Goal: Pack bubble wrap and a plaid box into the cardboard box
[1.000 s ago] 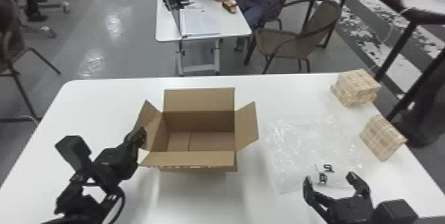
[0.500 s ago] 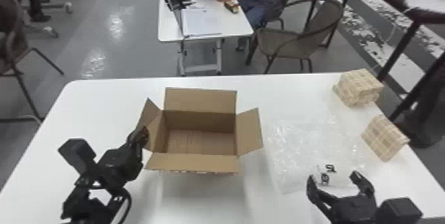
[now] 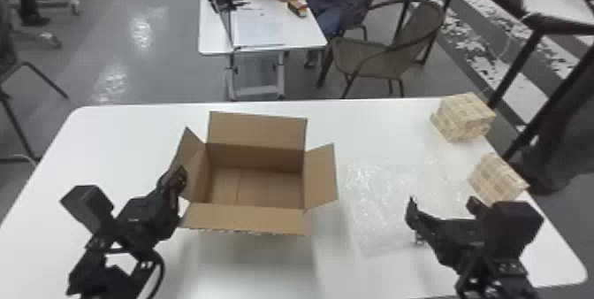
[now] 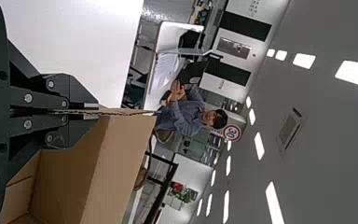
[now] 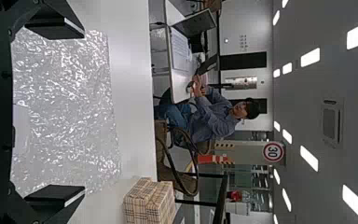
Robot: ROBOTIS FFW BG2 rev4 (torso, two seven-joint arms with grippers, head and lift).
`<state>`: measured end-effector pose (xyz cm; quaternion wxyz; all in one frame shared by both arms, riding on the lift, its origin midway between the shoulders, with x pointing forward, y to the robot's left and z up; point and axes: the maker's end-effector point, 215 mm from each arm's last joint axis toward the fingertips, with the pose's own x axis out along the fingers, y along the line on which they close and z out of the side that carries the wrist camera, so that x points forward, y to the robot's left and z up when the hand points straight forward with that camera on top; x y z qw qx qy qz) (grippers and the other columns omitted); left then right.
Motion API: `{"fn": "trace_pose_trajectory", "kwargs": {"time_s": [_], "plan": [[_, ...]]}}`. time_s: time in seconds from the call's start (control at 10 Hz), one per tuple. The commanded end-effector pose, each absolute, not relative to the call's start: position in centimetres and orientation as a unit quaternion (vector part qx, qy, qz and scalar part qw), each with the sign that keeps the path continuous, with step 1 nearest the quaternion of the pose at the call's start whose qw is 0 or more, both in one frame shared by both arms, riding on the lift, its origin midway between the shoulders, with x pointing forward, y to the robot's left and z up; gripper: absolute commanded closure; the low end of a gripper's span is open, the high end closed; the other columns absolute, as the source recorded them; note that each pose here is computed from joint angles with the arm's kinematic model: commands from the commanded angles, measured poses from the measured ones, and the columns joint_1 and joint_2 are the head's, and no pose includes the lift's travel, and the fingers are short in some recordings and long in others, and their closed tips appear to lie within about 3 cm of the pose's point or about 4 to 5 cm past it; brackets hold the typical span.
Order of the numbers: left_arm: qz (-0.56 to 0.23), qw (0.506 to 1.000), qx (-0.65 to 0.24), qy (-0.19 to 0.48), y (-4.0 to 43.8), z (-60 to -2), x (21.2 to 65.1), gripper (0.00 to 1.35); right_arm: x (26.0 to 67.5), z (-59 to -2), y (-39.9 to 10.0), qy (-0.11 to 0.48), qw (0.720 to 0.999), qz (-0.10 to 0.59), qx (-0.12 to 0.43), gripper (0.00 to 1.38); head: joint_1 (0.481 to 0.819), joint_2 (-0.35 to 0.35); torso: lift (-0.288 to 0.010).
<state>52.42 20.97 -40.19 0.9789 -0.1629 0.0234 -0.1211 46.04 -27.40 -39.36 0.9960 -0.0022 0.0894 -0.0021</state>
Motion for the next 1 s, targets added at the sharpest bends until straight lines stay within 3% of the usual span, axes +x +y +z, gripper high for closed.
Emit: {"fn": "trace_pose_trajectory", "kwargs": {"time_s": [0.0, 0.3, 0.9], "plan": [[-0.12, 0.979, -0.165, 0.022, 20.9, -40.1, 52.4, 1.17, 47.5, -38.8, -28.0, 0.122, 0.992, -0.009, -0.014, 0.12, 0.695, -0.072, -0.073], [-0.121, 0.978, -0.169, 0.022, 20.5, -40.1, 52.3, 1.17, 49.7, -41.6, -28.8, 0.222, 0.975, -0.015, 0.002, 0.12, 0.695, -0.081, -0.073], [-0.132, 0.975, -0.177, 0.022, 19.0, -39.8, 52.5, 1.17, 53.8, -44.4, -29.4, 0.349, 0.936, -0.003, 0.034, 0.12, 0.695, -0.104, -0.073]]}}
